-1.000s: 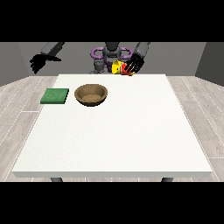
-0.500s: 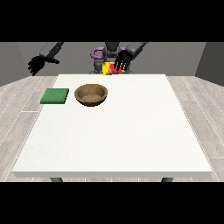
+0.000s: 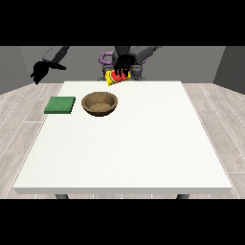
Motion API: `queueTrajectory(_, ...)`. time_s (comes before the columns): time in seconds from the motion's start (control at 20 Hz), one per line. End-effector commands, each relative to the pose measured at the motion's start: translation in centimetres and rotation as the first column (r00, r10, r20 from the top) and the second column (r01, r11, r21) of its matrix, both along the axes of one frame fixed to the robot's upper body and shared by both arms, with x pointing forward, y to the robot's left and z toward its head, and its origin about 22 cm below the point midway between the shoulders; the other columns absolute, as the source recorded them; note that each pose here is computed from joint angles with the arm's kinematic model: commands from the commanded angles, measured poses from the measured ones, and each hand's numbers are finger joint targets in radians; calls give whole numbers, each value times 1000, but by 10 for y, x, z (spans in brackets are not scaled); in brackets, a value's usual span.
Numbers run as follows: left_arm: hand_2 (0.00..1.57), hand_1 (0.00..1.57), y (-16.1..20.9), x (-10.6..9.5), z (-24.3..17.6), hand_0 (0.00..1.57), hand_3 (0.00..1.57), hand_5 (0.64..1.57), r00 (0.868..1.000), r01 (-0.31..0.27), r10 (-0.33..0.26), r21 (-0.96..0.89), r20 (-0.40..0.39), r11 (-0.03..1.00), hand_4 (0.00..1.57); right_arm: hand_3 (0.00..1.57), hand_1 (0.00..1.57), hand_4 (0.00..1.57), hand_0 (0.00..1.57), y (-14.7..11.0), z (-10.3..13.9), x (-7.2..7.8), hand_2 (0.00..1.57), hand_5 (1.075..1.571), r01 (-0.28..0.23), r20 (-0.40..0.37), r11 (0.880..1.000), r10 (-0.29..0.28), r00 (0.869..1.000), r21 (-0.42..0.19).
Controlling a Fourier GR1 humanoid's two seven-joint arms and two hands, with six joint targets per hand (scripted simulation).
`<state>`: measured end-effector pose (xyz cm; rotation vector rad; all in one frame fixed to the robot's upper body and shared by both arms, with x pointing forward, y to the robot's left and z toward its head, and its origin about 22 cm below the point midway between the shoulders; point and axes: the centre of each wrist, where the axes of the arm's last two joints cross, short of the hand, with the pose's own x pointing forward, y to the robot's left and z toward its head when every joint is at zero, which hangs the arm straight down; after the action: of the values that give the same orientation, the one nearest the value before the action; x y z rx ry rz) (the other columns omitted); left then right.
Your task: Pick the cup and pour the ball into the bowl, then pick the bowl and place it on the pad
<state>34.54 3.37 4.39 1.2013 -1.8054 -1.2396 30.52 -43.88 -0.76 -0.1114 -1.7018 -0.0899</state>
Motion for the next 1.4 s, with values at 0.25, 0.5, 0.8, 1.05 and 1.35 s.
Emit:
queueTrajectory(0.25,1571,0,-19,-27,-16,0,1571,1547,1000,24,-25,236,4,971,913,252,0,0,0,35,-5,22,0,1525,-67,-5,998,67,998,22)
queueTrajectory(0.5,1571,0,-20,-14,-14,0,1571,1400,999,20,-31,402,23,915,1244,190,0,0,0,49,12,40,0,1521,-103,24,995,102,994,18)
queueTrajectory(0.8,1571,970,-36,-8,24,970,1571,1419,987,59,-138,623,79,780,1214,117,0,0,0,19,-11,9,0,1518,-47,-67,998,49,997,33)
queueTrajectory(1.05,1571,1557,-43,-7,44,1557,1571,1467,975,27,-164,649,151,760,1191,172,0,0,0,11,-6,9,0,1516,-30,-25,999,31,999,42)
queueTrajectory(1.35,1571,1516,-30,-1,44,1516,1571,1462,967,12,-173,648,185,762,1201,0,0,429,0,25,-6,19,0,1555,-34,-7,998,34,999,59)
